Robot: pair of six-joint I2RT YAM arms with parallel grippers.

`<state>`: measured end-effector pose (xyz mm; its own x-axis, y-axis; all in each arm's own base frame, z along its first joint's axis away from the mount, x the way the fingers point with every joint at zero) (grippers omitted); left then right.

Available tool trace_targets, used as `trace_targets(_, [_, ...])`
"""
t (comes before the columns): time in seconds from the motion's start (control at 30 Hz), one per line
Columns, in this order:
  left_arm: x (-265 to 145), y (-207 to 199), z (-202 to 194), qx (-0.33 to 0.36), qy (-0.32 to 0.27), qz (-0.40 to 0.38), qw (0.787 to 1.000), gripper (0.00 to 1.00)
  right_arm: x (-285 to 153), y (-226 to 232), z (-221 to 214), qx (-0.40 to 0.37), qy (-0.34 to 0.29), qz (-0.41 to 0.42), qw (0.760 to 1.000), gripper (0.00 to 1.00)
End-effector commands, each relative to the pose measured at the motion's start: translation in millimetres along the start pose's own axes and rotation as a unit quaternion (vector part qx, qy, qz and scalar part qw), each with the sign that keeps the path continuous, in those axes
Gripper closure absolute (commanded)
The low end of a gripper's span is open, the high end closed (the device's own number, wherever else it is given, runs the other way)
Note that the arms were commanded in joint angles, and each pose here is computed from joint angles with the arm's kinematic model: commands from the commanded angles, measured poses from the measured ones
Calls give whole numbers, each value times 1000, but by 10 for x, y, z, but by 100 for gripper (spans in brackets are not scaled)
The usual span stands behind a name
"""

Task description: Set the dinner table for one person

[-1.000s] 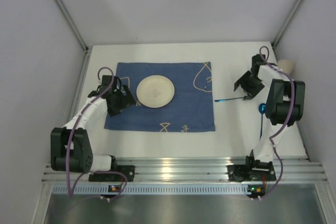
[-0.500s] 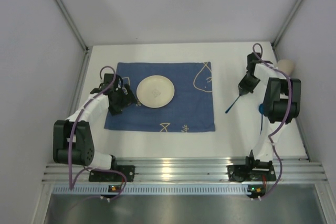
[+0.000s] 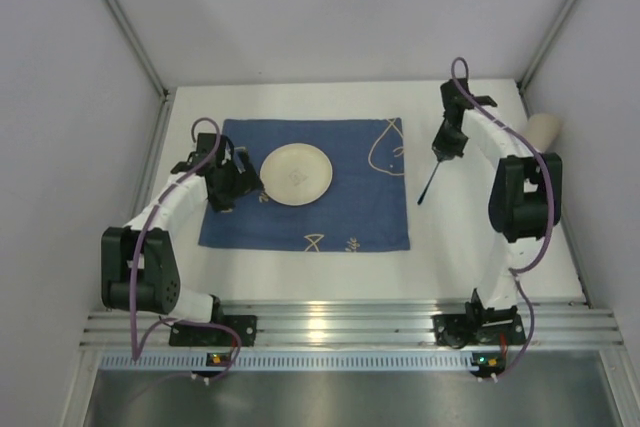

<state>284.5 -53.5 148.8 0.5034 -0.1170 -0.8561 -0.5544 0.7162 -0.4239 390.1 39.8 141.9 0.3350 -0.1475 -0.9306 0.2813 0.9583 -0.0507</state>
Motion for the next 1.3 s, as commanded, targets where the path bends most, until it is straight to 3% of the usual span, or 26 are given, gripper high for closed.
trace_targets(0.0, [-221,-379,98,51,-16,-96,994,2,-943,427,214,-38,-109,62,991,100])
trace_targets(0.17, [-440,-1047,-72,128,8,-236,963,2,-1434,809,167,-66,-123,136,981,100])
trace_targets(0.37, [-514,-1773,-526,207,66,-322,921,3,-1747,1102,-82,-90,-96,217,967,100])
trace_targets(0.57, [-473,-2200,-942,251,117,-361,891,7,-1910,1198,-293,-100,-89,248,959,100])
trace_targets(0.77, [-314,-2365,-1215,258,155,-375,877,10,-2026,1172,-314,-96,-92,261,956,100])
trace_targets(1.03, [-358,-2491,-1251,254,163,-397,867,20,-2018,1139,-374,-93,-82,263,957,100])
trace_targets(1.27, [-420,-2340,-1127,267,113,-357,888,24,-1993,1117,-393,-100,-79,253,959,100])
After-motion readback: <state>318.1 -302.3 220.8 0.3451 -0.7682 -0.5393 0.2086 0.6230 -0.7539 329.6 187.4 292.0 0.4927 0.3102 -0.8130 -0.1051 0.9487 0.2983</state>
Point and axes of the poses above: each gripper's point midway between its finger pads, its own x axis out along the fingers, its own y axis along the line the jaws close on, z = x × y, the point moved 8 cm from there along -x, back along the fingers, and after that the axes turned 14 degrees about -x, right-handed, at the moved point
